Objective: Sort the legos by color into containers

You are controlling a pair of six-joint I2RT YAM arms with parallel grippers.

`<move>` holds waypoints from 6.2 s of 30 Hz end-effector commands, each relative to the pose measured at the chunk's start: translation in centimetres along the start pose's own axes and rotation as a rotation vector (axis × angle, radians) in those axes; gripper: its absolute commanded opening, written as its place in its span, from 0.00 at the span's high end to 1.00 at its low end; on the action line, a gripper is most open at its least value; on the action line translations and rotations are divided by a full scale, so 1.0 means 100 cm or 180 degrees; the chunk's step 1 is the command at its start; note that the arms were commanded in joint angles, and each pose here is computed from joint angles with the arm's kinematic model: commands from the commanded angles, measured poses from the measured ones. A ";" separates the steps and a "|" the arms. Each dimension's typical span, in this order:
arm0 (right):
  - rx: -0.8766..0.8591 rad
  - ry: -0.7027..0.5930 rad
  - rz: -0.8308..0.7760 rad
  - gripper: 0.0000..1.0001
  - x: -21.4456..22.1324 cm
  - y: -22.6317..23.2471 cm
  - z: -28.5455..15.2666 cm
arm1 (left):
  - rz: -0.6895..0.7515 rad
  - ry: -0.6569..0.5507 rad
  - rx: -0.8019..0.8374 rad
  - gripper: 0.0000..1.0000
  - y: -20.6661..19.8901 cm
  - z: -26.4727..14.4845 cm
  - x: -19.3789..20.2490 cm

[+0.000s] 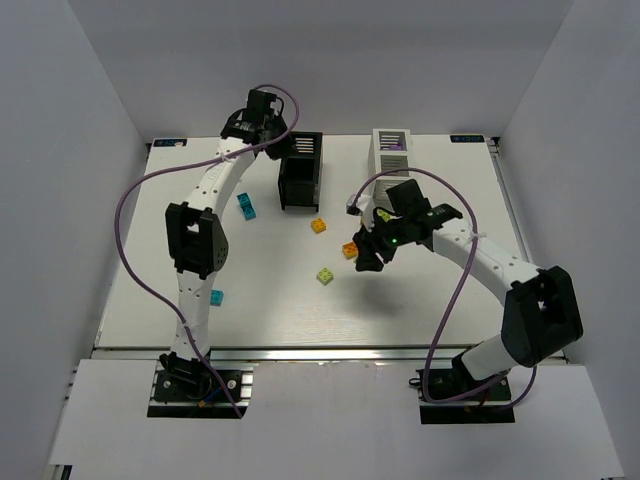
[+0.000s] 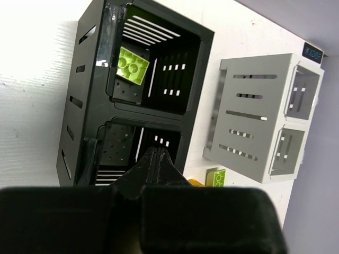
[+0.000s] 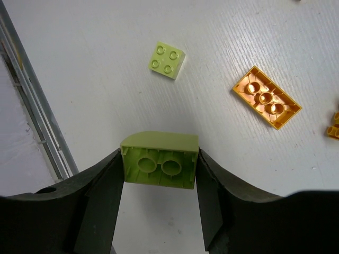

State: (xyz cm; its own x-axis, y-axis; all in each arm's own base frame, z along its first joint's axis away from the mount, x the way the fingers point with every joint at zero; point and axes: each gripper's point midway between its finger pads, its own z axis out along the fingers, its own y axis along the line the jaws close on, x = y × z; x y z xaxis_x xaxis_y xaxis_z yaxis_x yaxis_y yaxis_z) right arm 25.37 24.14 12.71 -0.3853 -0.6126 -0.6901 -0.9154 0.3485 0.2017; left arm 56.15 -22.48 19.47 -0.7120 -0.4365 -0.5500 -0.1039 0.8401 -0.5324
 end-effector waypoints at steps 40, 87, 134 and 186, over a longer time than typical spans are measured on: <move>0.1393 -0.2303 0.0265 0.85 -0.310 -0.210 0.052 | -0.0435 -0.0797 0.0173 0.29 0.122 -0.241 0.152; 0.0431 -0.1802 -0.0931 0.67 -0.213 -0.097 -0.072 | -0.0611 -0.0105 -0.0111 0.38 0.089 -0.197 0.222; 0.1131 -0.0959 0.0569 0.30 0.021 -0.054 -0.115 | -0.0468 0.0752 -0.1538 0.35 0.053 -0.060 0.318; 0.0590 -0.0778 0.0697 0.48 0.040 -0.058 -0.076 | 0.0588 -0.1771 -0.0203 0.94 -0.039 0.014 -0.073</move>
State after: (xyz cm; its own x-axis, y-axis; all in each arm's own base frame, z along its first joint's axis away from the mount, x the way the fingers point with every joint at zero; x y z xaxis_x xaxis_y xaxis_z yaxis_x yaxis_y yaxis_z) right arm 27.48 14.08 12.83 -0.5391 -0.3336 -0.7733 -0.7530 0.6023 0.2651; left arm 62.32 -23.72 21.80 -0.3187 -0.3482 -0.8816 -0.0601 0.9357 -0.3478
